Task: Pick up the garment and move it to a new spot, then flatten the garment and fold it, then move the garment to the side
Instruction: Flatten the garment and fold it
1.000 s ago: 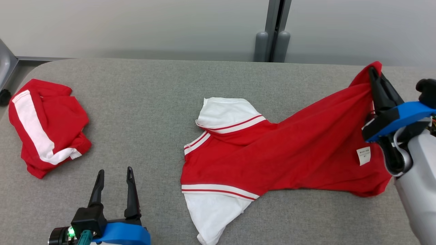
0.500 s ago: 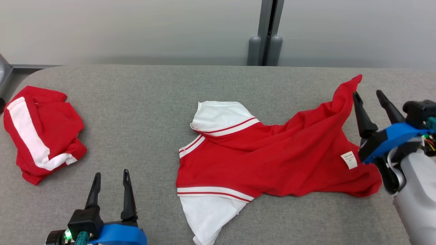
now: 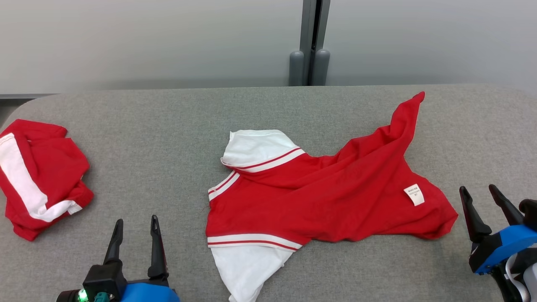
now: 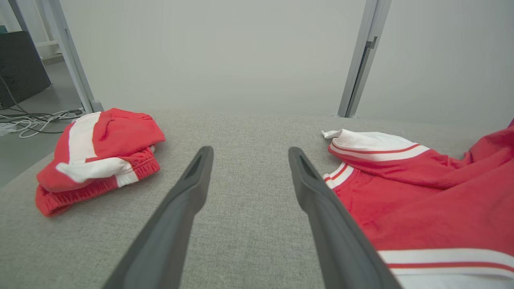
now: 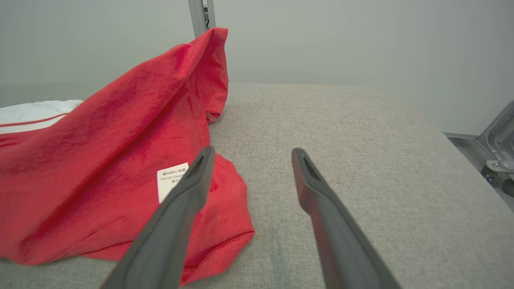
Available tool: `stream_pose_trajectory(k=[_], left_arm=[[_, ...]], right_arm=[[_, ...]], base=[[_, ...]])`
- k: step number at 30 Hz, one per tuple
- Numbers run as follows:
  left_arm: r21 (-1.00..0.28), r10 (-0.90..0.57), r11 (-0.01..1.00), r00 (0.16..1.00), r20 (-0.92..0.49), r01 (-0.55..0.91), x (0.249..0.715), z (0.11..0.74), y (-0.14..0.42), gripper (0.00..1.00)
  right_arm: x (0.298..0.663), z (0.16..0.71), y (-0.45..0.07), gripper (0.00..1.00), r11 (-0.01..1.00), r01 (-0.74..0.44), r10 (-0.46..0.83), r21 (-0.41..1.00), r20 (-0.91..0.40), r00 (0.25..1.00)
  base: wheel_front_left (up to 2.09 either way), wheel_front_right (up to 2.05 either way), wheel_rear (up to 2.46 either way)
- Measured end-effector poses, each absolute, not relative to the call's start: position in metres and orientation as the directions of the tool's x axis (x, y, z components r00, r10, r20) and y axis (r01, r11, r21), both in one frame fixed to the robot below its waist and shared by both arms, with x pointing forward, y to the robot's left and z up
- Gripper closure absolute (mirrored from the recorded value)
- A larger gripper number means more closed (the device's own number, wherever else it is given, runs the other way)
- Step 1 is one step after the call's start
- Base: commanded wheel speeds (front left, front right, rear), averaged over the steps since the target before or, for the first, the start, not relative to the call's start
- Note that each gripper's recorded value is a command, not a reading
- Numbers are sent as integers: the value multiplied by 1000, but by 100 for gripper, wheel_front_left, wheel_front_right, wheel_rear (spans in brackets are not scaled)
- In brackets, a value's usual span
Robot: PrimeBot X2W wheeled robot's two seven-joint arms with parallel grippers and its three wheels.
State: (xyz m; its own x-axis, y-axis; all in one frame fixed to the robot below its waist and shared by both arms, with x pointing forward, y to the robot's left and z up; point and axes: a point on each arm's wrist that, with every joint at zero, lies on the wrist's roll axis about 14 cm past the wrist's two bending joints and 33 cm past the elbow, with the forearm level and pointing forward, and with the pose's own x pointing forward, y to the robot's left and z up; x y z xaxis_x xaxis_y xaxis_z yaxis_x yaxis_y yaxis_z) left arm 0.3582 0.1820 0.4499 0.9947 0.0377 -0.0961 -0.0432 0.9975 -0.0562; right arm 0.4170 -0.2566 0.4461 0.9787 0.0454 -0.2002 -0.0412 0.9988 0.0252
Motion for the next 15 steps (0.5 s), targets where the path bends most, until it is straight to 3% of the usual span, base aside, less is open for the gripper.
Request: stream_pose_trajectory(k=[15], left_arm=[[-50, 46, 997, 992, -115, -52, 357, 444, 185, 0]], right_arm=[[439, 436, -240, 0, 988, -135, 105, -69, -328, 939]], base=[[0, 0, 0]])
